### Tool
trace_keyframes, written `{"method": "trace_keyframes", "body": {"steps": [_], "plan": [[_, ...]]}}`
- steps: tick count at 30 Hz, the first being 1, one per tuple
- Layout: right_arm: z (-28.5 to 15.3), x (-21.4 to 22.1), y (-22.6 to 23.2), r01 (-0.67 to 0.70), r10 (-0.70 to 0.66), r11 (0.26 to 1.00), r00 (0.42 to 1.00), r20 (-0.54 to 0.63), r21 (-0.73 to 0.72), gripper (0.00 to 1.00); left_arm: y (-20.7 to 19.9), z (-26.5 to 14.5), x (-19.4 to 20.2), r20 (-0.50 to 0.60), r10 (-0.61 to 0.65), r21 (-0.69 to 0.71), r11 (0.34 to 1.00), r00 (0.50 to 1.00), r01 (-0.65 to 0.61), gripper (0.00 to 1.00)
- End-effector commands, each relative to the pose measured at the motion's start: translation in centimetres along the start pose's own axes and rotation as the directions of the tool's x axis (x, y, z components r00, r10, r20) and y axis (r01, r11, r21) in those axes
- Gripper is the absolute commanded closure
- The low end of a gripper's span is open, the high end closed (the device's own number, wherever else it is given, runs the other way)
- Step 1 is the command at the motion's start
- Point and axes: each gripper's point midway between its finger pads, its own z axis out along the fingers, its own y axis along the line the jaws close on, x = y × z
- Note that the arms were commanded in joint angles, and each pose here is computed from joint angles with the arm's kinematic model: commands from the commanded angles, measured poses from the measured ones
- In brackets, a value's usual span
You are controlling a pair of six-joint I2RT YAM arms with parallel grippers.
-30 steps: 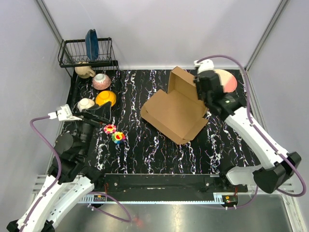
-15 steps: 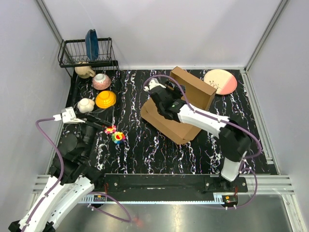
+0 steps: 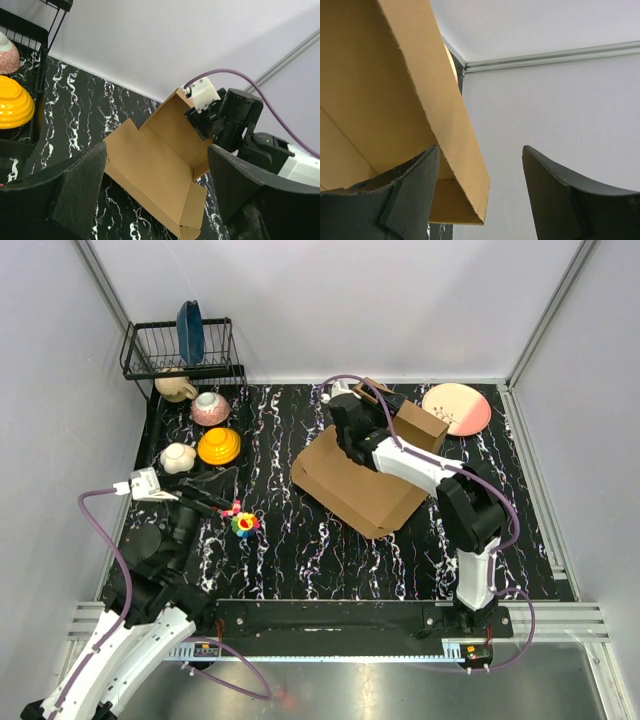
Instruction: Fold the paper box
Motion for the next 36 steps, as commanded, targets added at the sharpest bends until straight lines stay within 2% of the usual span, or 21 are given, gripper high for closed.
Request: {"method": "trace_keyframes", "body": {"steps": [1, 10, 14, 21, 25, 28, 31, 32, 36], "plan": [[1.2, -0.1, -1.3, -0.058, 0.059, 0.998, 0.998, -0.022, 0.032, 0.28, -0.4, -0.1, 0.8, -0.029, 0.019, 0.038, 0.999, 0.999, -0.018, 0.16], [2.6, -0.1, 2.0, -0.058, 0.057, 0.998, 0.998, -0.036, -0.010, 0.28, -0.4, 0.1, 1.6, -0.053, 0.028, 0.045, 0.999, 0.998, -0.026, 0.16], [4.1, 0.6, 2.2, -0.077, 0.075, 0.997, 0.994, -0.080, -0.017, 0.30, -0.3, 0.1, 1.9, -0.063, 0.033, 0.046, 0.998, 0.997, -0.030, 0.16], [5.3, 1.9, 2.6, -0.079, 0.075, 0.996, 0.990, -0.121, -0.031, 0.49, -0.2, 0.2, 2.4, -0.077, 0.035, 0.049, 0.998, 0.996, -0.031, 0.16], [5.4, 1.9, 2.0, -0.087, 0.084, 0.996, 0.989, -0.123, -0.022, 0.70, -0.3, 0.2, 2.4, -0.079, 0.034, 0.054, 0.998, 0.996, -0.030, 0.16], [5.3, 2.0, 1.9, -0.082, 0.079, 0.996, 0.989, -0.126, -0.019, 0.77, -0.3, 0.2, 2.5, -0.078, 0.034, 0.055, 0.998, 0.996, -0.030, 0.16], [5.1, 2.3, 1.5, -0.087, 0.085, 0.996, 0.988, -0.132, -0.010, 0.90, -0.2, 0.1, 2.5, -0.078, 0.034, 0.056, 0.998, 0.996, -0.030, 0.16], [5.0, 2.2, 1.2, -0.096, 0.094, 0.995, 0.987, -0.129, -0.007, 0.97, -0.3, 0.1, 2.4, -0.075, 0.033, 0.056, 0.998, 0.997, -0.029, 0.16], [3.7, 2.2, -1.4, -0.176, 0.172, 0.984, 0.976, -0.132, -0.019, 1.00, -0.3, 0.2, 2.2, -0.068, 0.031, 0.056, 0.998, 0.997, -0.027, 0.16]]}}
